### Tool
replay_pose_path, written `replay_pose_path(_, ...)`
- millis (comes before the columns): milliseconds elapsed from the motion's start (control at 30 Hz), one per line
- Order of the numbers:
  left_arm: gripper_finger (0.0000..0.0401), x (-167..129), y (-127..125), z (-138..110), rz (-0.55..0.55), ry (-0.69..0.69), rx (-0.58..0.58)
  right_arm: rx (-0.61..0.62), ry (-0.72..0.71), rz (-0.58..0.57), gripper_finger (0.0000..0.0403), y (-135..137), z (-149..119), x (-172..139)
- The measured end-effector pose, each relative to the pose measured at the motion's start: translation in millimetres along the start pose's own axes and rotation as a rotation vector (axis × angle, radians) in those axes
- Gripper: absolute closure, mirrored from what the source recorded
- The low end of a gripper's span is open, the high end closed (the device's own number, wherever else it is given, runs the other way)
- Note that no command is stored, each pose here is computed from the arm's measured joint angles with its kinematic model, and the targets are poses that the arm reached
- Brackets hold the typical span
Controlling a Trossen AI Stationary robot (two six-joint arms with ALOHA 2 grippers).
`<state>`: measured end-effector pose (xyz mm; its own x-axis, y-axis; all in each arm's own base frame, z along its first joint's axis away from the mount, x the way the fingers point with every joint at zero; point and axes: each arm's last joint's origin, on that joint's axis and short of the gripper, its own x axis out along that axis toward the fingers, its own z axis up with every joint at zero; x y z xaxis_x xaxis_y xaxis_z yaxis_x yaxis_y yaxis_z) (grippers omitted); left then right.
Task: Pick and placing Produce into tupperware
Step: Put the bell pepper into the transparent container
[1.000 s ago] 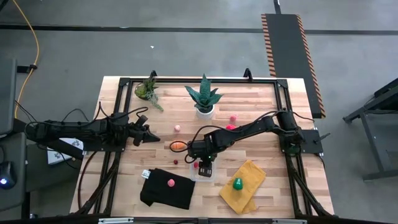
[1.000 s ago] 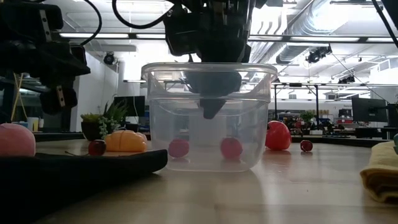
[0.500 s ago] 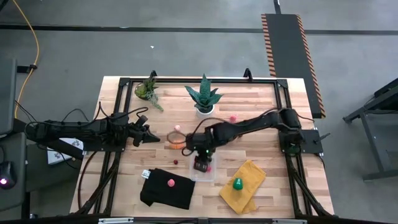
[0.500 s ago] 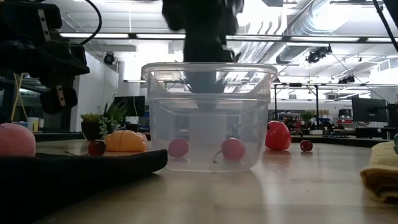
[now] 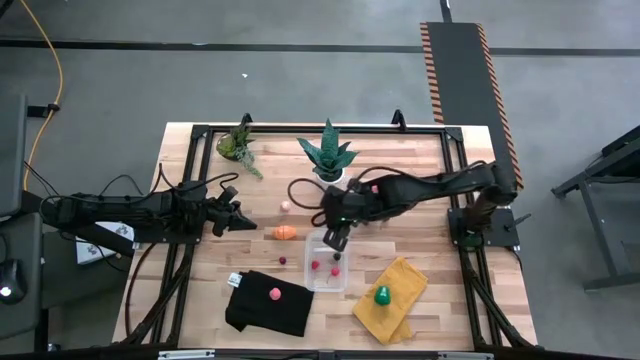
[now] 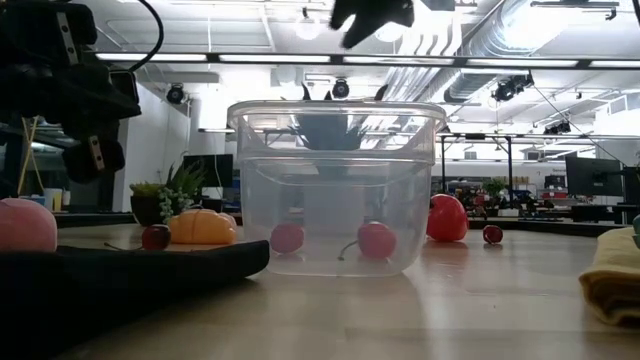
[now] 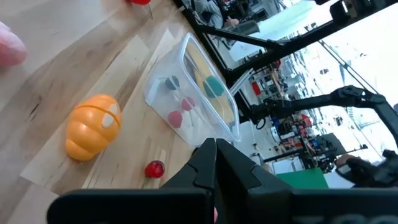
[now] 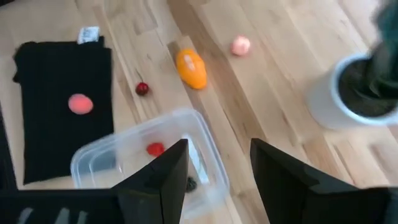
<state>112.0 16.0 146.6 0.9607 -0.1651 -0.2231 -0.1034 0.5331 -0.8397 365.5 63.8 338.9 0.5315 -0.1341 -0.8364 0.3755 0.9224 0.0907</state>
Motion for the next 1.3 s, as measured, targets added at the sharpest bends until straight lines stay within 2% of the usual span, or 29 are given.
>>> replay_pose_path(233, 0.0400, 0, 0, 0, 0.000, 0.000, 0.006, 0.032, 0.117, -0.073, 0.0238, -2, -22, -23)
replay_pose_path(400, 0.0400, 0, 0, 0, 0.000, 0.000, 0.006, 0.112, 0.237, -0.133, 0.0238, -3, -41, -37)
replay_pose_path(500, 0.0400, 0, 0, 0, 0.000, 0.000, 0.006, 0.210, 0.303, -0.164, 0.0238, -3, -52, -46)
replay_pose_path(633, 0.0400, 0, 0, 0, 0.000, 0.000, 0.003, 0.417, 0.389, -0.228, 0.0238, -2, -65, -56)
replay_pose_path(767, 0.0400, 0, 0, 0, 0.000, 0.001, 0.002, 0.572, 0.399, -0.200, 0.0238, 9, -77, -66)
replay_pose_path(1033, 0.0400, 0, -1, -1, -0.028, 0.035, 0.003, 0.768, 0.414, -0.235, 0.0238, 41, -113, -85)
replay_pose_path(1300, 0.0400, 0, -1, -1, -0.028, 0.035, 0.019, 1.027, 0.351, -0.275, 0.0238, 67, -150, -106)
